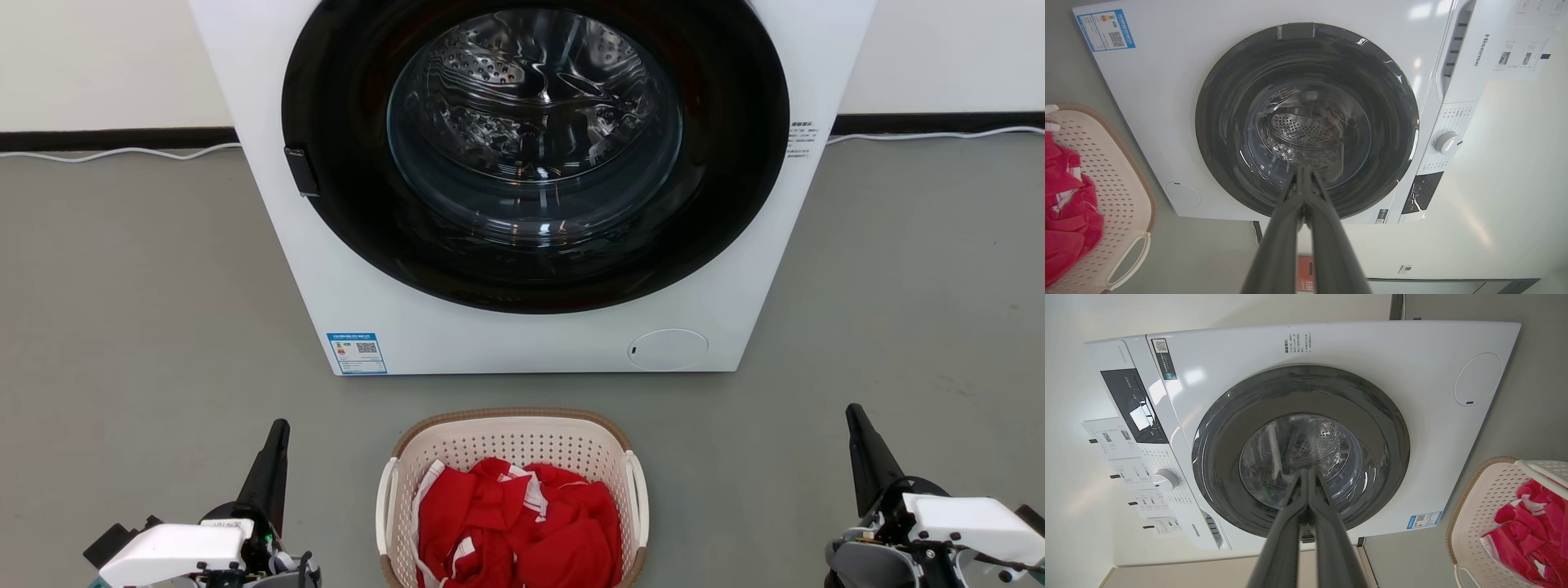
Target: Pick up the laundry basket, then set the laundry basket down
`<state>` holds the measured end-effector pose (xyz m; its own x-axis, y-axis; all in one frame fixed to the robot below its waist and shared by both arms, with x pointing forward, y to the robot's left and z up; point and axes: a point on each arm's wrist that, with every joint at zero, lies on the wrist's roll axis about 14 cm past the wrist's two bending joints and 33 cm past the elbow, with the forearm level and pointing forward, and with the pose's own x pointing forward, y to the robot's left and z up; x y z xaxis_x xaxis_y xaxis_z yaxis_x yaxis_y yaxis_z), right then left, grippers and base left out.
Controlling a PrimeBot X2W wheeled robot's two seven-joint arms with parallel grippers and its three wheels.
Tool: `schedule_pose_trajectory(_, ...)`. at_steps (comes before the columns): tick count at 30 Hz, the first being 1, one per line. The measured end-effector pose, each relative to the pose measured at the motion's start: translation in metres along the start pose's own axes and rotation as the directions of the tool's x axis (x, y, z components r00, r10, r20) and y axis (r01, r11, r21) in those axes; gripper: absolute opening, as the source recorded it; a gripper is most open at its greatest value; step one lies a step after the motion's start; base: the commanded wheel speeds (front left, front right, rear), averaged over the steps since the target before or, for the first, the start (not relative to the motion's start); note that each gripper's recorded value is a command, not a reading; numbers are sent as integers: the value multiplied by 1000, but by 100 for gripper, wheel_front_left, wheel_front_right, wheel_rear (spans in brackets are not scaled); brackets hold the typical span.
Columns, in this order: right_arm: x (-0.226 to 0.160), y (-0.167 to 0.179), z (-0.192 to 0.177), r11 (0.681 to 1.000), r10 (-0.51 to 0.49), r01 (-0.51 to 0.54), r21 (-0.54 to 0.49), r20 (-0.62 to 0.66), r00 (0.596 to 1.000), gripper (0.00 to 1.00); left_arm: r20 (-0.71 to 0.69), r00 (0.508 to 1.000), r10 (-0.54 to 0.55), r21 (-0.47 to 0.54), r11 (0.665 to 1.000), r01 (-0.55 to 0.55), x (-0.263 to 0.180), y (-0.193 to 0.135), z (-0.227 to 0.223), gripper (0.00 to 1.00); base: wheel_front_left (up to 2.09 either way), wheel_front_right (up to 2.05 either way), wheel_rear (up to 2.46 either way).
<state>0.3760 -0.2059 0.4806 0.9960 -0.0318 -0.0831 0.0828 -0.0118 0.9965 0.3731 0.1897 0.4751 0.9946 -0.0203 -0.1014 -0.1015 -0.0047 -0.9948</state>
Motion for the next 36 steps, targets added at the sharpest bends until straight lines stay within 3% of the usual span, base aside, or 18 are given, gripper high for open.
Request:
schedule_pose_trajectory(19,0,0,0,1000,0,0,0,0,1000,0,0,1000,0,0,1000,0,0,0,0,0,0,0,0)
schedule_pose_trajectory(20,0,-1,0,1000,-3,3,1,0,1000,100,0,1000,4,-1,1000,-4,0,1,0,100,0,0,0)
schedule_pose_trajectory(26,-19,-40,-3,993,-118,118,16,2,993,100,3,993,119,-21,993,-119,-19,40,-3,100,0,0,0)
schedule_pose_trajectory(36,-18,-33,-4,995,-97,96,9,8,995,100,10,994,104,-17,994,-104,-18,36,-4,100,0,0,0)
